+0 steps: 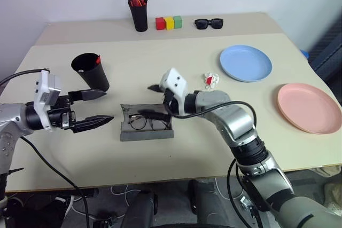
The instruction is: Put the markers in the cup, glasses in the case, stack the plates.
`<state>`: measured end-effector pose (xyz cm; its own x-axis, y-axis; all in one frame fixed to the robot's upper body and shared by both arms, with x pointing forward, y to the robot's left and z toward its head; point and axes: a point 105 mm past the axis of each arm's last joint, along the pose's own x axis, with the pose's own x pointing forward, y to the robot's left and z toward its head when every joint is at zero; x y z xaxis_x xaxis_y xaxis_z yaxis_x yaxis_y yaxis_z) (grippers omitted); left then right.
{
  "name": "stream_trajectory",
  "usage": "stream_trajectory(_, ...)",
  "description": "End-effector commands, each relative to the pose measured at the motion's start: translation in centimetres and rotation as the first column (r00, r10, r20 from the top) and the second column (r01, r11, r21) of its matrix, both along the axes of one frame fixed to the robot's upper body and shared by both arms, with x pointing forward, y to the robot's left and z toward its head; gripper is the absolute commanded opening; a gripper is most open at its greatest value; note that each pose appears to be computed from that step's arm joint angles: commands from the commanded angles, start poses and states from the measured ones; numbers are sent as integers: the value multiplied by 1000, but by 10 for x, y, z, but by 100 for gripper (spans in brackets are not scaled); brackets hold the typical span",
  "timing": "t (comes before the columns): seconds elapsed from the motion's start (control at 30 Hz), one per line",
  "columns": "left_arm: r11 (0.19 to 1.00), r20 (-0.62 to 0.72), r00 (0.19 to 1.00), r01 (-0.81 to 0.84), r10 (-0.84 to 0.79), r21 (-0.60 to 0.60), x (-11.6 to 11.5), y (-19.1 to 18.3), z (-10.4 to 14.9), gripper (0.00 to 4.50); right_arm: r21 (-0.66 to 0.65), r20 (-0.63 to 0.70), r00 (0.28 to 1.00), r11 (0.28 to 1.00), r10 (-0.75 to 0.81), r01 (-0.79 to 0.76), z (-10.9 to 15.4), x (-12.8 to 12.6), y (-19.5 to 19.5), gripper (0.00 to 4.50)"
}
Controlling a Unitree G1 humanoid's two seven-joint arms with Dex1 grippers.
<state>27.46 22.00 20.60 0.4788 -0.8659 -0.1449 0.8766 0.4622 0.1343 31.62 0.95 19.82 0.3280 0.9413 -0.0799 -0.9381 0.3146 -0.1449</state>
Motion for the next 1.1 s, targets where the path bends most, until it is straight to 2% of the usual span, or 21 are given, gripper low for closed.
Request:
stream_trajectory(0.03, 996, 105, 991, -77, 81, -42, 27, -4, 12, 447, 82, -8, 1000, 997, -1, 1, 17, -5, -21, 444)
stream_trajectory(0.07, 991, 144, 981, -125, 131, -51, 42, -9, 13, 422, 85, -25, 1000, 996, -18, 20, 14, -6, -31, 448)
stream_trajectory(0.13, 990, 159, 978, -137, 137, -8, 58, -26, 4, 359, 85, -67, 998, 996, -12, 18, 6, -15, -45, 450)
stream_trajectory(0.17, 986, 158, 974, -165, 163, 3, 68, -33, -3, 320, 90, -95, 995, 996, 29, -20, 3, -27, -52, 450)
stream_trajectory(0.27, 980, 153, 970, -197, 190, 34, 84, -44, -16, 169, 82, -109, 990, 994, 87, -78, -2, -49, -61, 450)
stream_trajectory(0.37, 968, 184, 956, -242, 227, 64, 103, -49, -17, 20, 62, -97, 994, 997, 57, -51, -4, -51, -65, 450)
stream_trajectory(0.4, 963, 194, 950, -260, 244, 62, 109, -48, -15, 4, 58, -94, 995, 998, 44, -39, -5, -50, -64, 450)
stream_trajectory(0.53, 958, 164, 950, -279, 265, 71, 126, -46, -16, 4, 69, -95, 995, 998, 14, -8, -4, -45, -62, 450)
stream_trajectory(0.6, 955, 117, 967, -244, 226, 166, 129, -52, -33, 4, 70, -94, 996, 998, 6, 0, -6, -45, -60, 450)
stream_trajectory(0.7, 953, 10, 985, -171, 174, 251, 124, -58, -55, 4, 65, -83, 996, 998, -7, 13, -7, -44, -59, 450)
stream_trajectory(0.8, 945, -58, 984, -142, 166, 294, 120, -57, -65, 4, 64, -76, 997, 998, -17, 22, -7, -42, -59, 450)
stream_trajectory(0.87, 938, -56, 984, -141, 167, 318, 120, -56, -67, 4, 64, -71, 997, 998, -20, 25, -7, -42, -58, 450)
stream_trajectory(0.97, 951, -80, 982, -141, 168, 275, 120, -59, -62, 4, 57, -61, 998, 998, -32, 36, -9, -39, -58, 450)
stream_trajectory(1.1, 955, -138, 987, -43, 86, 293, 103, -65, -69, 4, 51, -54, 998, 998, -41, 44, -10, -37, -58, 450)
